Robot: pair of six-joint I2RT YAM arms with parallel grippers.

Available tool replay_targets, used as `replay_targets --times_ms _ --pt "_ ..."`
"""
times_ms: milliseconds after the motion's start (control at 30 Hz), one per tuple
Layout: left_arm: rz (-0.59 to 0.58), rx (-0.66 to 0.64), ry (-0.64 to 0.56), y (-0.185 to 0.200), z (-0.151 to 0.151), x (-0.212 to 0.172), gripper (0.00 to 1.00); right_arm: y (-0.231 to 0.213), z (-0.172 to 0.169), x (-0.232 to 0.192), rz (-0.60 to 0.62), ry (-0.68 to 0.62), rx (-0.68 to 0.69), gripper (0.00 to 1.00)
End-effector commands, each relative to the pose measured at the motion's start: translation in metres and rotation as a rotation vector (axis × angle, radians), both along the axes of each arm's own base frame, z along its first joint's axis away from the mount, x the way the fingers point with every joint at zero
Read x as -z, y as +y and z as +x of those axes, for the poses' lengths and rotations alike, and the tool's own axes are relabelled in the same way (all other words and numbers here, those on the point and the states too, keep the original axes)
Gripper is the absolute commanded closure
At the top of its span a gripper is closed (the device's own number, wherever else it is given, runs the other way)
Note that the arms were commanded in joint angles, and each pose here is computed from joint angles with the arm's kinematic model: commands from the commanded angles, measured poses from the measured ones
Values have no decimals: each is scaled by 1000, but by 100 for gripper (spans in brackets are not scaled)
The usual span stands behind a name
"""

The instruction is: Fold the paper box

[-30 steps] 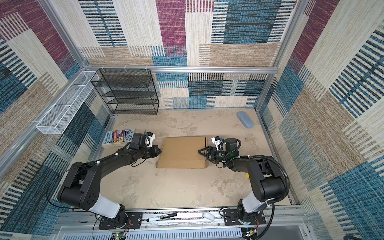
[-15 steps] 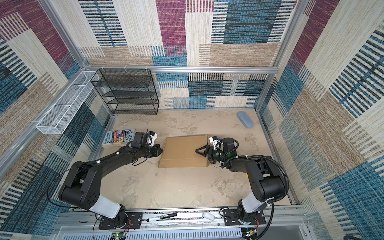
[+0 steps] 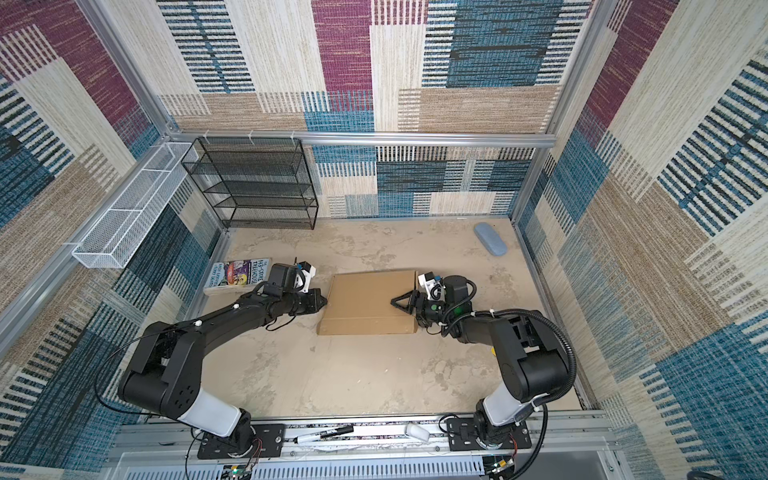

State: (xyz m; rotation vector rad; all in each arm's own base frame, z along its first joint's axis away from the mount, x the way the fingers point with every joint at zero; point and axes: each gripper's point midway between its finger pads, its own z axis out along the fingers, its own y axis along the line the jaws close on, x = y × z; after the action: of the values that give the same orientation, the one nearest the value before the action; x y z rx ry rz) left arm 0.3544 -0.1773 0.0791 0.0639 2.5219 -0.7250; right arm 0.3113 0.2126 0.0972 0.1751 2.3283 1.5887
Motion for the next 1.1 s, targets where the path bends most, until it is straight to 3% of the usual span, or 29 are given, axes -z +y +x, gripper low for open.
replay_targets --times_ms 0,333,800,1067 --pt "-22 24 -10 -5 0 -4 99 4 6 -10 22 -45 -5 24" --pt "-18 22 -15 -6 2 -7 96 5 5 -7 22 -45 -13 29" --pt "34 8 -19 2 5 -13 77 2 7 -2 -24 -56 -14 33" --pt "73 -7 -54 9 11 -30 71 2 6 -3 -31 -64 -19 34"
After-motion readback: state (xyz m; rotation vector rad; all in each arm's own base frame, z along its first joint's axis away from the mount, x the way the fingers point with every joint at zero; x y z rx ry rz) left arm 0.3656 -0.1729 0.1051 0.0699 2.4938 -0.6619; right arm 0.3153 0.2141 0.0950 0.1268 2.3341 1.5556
